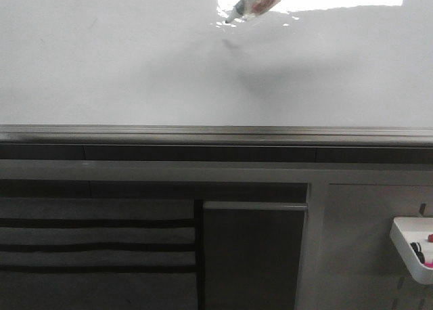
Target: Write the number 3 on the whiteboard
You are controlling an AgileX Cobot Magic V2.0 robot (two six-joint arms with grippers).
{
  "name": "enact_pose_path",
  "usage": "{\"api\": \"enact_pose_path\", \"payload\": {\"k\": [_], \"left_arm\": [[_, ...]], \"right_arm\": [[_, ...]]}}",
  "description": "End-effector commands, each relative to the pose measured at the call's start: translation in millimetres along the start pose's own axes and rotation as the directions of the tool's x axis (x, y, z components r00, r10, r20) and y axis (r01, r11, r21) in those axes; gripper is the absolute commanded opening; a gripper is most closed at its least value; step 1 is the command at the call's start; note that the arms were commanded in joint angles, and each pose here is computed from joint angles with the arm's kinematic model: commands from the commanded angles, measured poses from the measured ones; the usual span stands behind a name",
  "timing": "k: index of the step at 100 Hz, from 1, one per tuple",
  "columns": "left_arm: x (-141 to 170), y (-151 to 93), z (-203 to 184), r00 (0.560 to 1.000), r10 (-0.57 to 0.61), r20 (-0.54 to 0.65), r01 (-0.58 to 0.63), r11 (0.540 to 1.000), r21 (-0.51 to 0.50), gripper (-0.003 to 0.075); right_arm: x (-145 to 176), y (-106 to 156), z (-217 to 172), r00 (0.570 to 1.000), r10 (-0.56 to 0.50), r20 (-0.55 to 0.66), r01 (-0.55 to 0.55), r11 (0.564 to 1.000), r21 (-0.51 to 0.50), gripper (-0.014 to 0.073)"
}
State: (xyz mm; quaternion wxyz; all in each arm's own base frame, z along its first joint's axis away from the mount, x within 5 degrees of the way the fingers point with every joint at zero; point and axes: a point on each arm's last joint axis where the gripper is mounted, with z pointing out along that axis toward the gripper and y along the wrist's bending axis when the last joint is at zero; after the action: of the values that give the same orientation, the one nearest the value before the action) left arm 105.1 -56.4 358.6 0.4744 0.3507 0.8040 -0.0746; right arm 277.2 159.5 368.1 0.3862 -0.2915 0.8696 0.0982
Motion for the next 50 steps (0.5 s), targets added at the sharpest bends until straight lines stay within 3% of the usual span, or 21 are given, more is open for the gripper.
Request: {"api": "enact_pose_path", "payload": {"k": [1,14,24,40,50], "left_arm": [[-12,4,-5,0.995,-0.024,0.092,0.027,0.999,-0.03,0.041],[-12,4,-5,0.995,-0.024,0.092,0.027,0.999,-0.03,0.041],[-12,4,-5,0.995,-0.024,0.092,0.027,0.999,-0.03,0.041],[-12,4,-5,0.995,-0.024,0.092,0.027,0.999,-0.03,0.041],[-12,4,-5,0.995,-0.024,0.092,0.027,0.999,-0.03,0.041]], "right_arm": [[-16,-9,-15,0.993,-0.001,0.122,-0.004,0.999,0.046,-0.0016],[-12,-25,-14,0.992,0.069,0.106,-0.077,0.994,0.08,-0.0016],[-2,-39,-18,0.994,0.107,0.027,-0.109,0.988,0.113,-0.0016],[5,-28,-15,0.992,0.108,-0.061,-0.104,0.992,0.074,-0.0016],[3,-20,0,0.996,0.085,-0.037,-0.083,0.995,0.053,-0.0016]]}}
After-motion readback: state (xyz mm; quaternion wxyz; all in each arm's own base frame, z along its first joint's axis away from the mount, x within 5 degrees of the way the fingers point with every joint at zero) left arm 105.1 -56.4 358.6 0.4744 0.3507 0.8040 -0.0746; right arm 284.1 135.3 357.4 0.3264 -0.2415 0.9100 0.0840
